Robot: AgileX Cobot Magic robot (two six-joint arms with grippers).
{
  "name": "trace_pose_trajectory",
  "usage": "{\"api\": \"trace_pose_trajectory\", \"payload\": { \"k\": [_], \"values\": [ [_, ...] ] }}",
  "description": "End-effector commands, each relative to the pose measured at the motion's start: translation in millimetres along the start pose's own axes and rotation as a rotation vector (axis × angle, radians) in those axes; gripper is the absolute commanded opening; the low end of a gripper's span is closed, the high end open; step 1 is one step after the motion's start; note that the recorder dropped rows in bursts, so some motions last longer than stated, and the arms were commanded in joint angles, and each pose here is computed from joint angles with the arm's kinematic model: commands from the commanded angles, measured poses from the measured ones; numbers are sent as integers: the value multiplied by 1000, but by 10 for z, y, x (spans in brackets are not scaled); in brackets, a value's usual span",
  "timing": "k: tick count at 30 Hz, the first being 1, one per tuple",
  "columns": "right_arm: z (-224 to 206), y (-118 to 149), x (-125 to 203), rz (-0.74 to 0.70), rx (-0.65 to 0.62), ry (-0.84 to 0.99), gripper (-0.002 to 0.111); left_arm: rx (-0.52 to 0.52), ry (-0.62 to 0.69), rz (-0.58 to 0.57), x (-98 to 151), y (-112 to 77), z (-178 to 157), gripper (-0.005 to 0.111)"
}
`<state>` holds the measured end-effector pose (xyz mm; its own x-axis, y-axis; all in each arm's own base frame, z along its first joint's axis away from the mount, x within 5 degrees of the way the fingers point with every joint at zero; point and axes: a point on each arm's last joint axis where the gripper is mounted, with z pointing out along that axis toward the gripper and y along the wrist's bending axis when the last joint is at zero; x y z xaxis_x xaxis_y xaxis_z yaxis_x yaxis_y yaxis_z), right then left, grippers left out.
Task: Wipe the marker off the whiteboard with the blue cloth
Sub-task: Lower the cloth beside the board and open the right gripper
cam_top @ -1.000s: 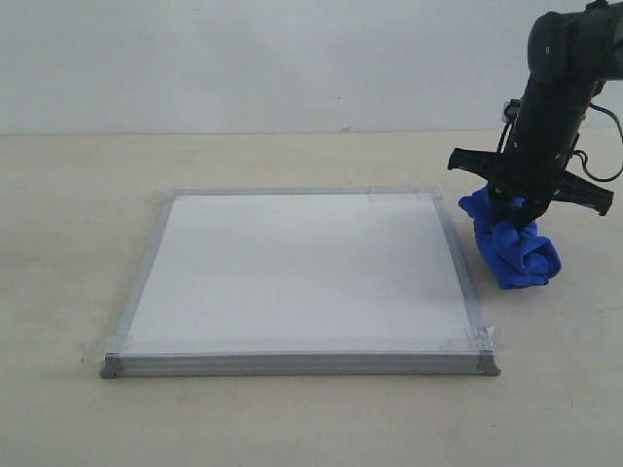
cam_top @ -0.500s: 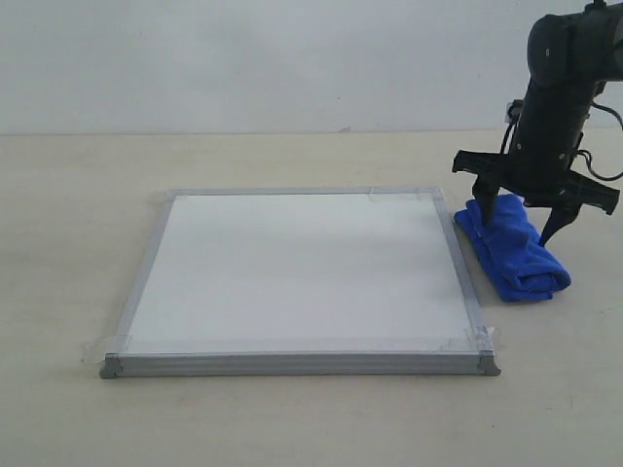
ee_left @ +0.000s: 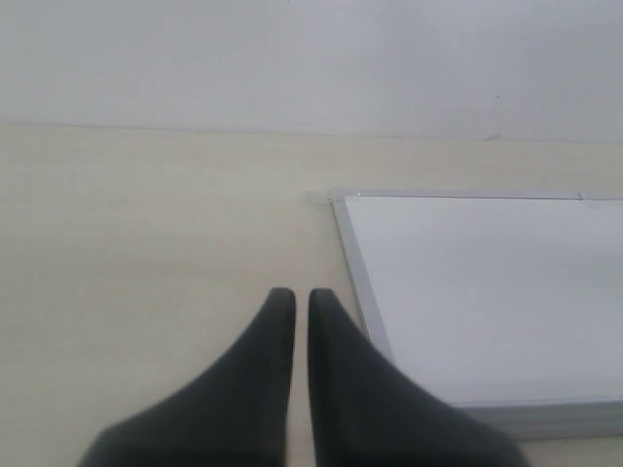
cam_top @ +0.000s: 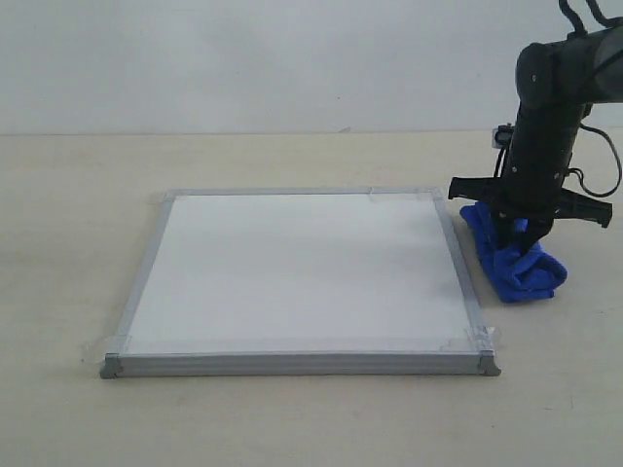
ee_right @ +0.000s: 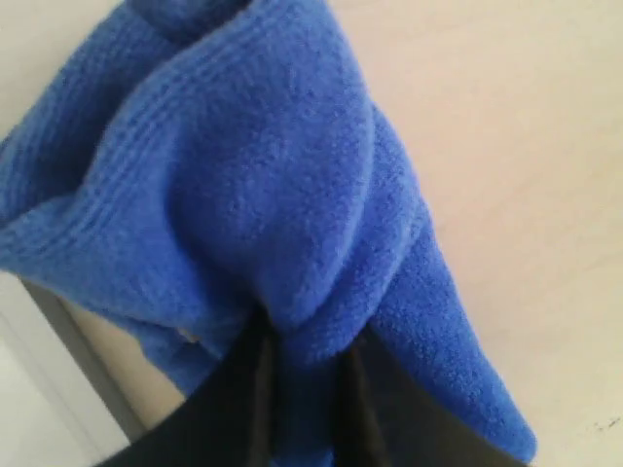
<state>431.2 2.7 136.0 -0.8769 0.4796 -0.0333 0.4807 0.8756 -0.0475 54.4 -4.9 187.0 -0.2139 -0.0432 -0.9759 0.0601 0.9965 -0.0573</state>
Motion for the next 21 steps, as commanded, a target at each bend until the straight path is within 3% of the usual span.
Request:
{"api": "trace_pose_trajectory", "payload": {
  "k": [1, 13, 21],
  "values": [
    [68, -40, 15, 1, 17, 44, 0, -3, -8, 2, 1, 3, 0, 5],
    [53, 121, 78, 141, -145, 120, 0, -3, -8, 2, 1, 3, 0, 5],
    [45, 227, 117, 123, -170, 109, 0, -3, -8, 2, 1, 3, 0, 5]
  ]
}}
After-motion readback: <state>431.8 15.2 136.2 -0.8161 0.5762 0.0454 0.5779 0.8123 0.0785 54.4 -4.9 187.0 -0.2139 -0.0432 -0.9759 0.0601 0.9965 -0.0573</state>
